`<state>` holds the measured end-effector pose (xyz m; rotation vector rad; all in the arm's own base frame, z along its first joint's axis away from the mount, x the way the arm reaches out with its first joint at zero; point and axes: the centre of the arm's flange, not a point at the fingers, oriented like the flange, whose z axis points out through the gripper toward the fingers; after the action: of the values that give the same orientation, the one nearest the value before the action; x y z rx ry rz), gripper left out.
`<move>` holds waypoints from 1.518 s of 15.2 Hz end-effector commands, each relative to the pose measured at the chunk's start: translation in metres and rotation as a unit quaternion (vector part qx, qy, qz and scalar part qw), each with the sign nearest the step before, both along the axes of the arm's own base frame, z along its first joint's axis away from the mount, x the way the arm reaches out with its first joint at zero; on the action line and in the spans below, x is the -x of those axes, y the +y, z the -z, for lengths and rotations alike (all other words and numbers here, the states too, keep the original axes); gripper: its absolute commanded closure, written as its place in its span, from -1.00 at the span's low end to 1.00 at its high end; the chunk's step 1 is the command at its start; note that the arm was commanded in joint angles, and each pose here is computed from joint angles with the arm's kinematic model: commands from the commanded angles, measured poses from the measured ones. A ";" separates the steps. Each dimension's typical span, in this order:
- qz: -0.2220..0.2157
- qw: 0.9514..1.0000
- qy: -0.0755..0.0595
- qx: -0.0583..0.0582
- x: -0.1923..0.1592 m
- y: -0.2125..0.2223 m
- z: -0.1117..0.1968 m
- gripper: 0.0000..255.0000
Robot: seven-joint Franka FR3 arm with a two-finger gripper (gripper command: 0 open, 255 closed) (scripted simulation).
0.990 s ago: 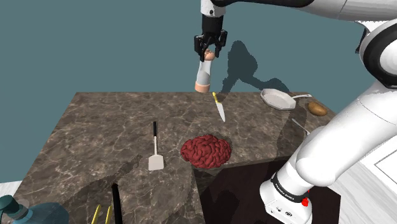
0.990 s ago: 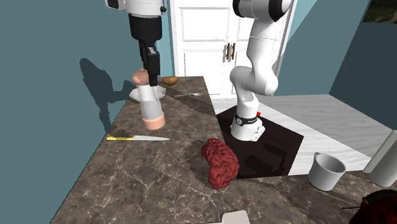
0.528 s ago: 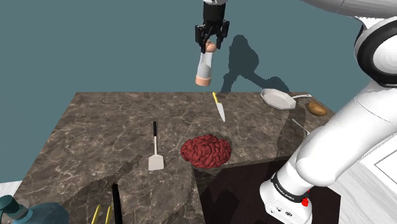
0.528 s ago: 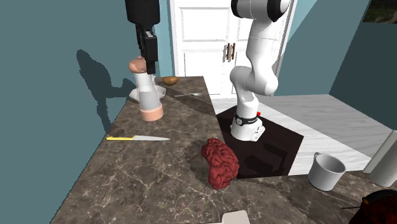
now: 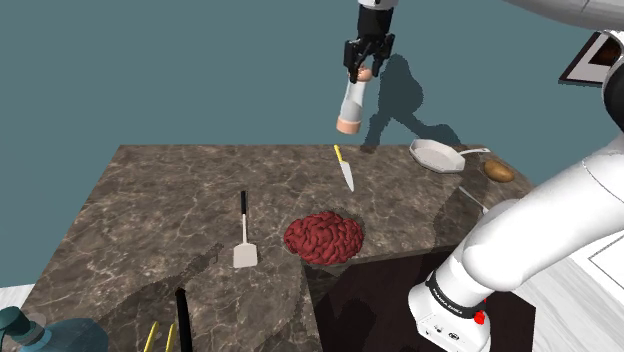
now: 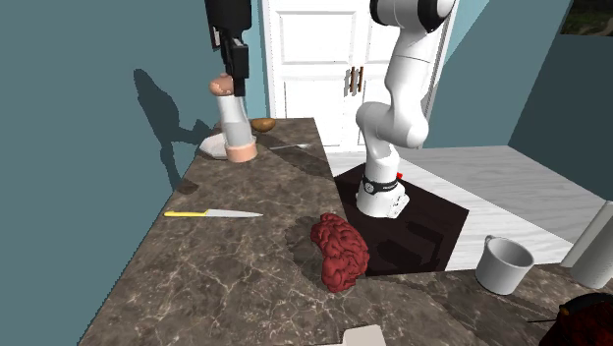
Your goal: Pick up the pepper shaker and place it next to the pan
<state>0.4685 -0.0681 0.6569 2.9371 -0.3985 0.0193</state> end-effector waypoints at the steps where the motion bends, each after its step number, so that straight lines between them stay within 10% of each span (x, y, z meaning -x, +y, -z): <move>1: -0.001 1.000 0.000 0.000 0.015 -0.020 0.002 1.00; 23: -0.001 1.000 0.000 0.000 0.182 -0.257 0.001 1.00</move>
<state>0.2936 -0.3122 0.6518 2.9384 -0.3982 0.0193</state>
